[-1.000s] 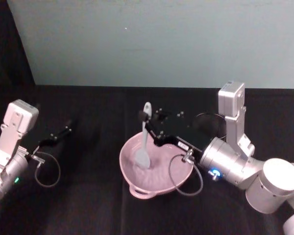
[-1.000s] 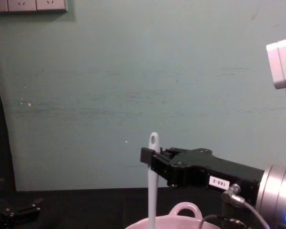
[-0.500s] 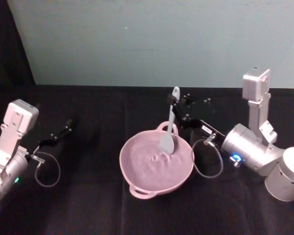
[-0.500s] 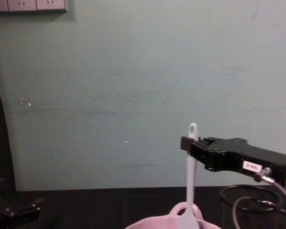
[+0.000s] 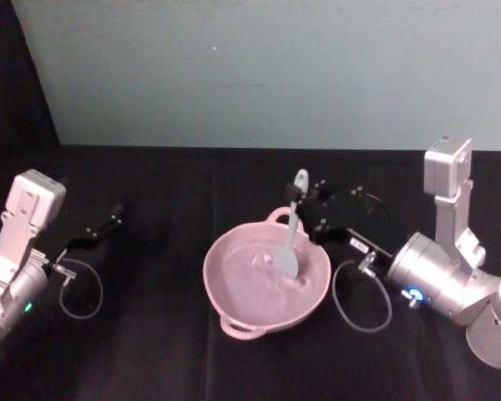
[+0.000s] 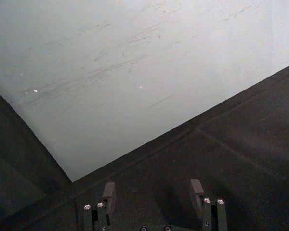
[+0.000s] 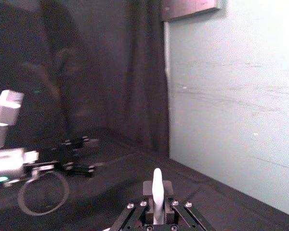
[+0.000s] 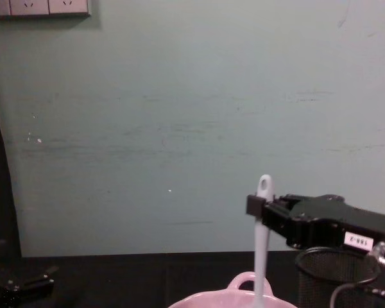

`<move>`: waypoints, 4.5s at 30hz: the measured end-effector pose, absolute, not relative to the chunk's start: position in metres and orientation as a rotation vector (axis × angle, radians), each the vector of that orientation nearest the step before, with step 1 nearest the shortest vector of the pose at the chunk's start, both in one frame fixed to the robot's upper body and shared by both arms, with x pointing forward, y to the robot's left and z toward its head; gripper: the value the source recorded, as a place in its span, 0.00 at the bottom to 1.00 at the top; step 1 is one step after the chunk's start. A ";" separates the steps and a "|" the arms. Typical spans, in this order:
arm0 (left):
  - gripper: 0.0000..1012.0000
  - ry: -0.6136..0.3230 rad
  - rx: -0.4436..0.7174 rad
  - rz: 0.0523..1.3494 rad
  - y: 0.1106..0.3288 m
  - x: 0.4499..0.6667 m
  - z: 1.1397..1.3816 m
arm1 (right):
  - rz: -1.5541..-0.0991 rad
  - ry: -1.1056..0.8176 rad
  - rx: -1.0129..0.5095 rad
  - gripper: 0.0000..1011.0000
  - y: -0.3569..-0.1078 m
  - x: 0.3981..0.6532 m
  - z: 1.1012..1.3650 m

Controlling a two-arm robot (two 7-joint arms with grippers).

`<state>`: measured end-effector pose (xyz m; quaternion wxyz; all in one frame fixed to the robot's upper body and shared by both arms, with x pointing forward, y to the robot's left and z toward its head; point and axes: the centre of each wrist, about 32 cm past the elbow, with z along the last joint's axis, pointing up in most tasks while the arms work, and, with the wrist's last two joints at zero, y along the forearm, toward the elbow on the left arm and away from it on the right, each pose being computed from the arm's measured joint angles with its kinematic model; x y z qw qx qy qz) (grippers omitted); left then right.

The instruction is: Use the one hand to pick up the spoon and stir the clear water in the bowl.

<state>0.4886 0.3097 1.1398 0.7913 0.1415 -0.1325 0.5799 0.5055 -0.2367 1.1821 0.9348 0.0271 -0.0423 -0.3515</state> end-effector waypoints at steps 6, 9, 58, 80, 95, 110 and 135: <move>0.99 -0.285 0.304 1.248 0.310 0.489 1.140 | -0.639 -0.086 0.055 0.12 -0.223 0.492 1.183; 0.99 -0.285 0.304 1.248 0.310 0.489 1.140 | -0.616 -0.085 0.058 0.12 -0.218 0.489 1.183; 0.99 -0.285 0.304 1.248 0.310 0.489 1.140 | -0.760 -0.102 0.066 0.12 -0.235 0.514 1.182; 0.99 -0.285 0.304 1.248 0.310 0.489 1.140 | -0.633 -0.103 0.094 0.12 -0.205 0.481 1.184; 0.99 -0.285 0.304 1.248 0.310 0.489 1.140 | -0.660 -0.166 0.133 0.12 -0.233 0.505 1.248; 0.99 -0.285 0.305 1.248 0.310 0.489 1.140 | -0.706 -0.212 0.064 0.12 -0.278 0.523 1.298; 0.99 -0.285 0.304 1.248 0.310 0.489 1.140 | -0.805 -0.052 -0.001 0.12 -0.309 0.541 1.256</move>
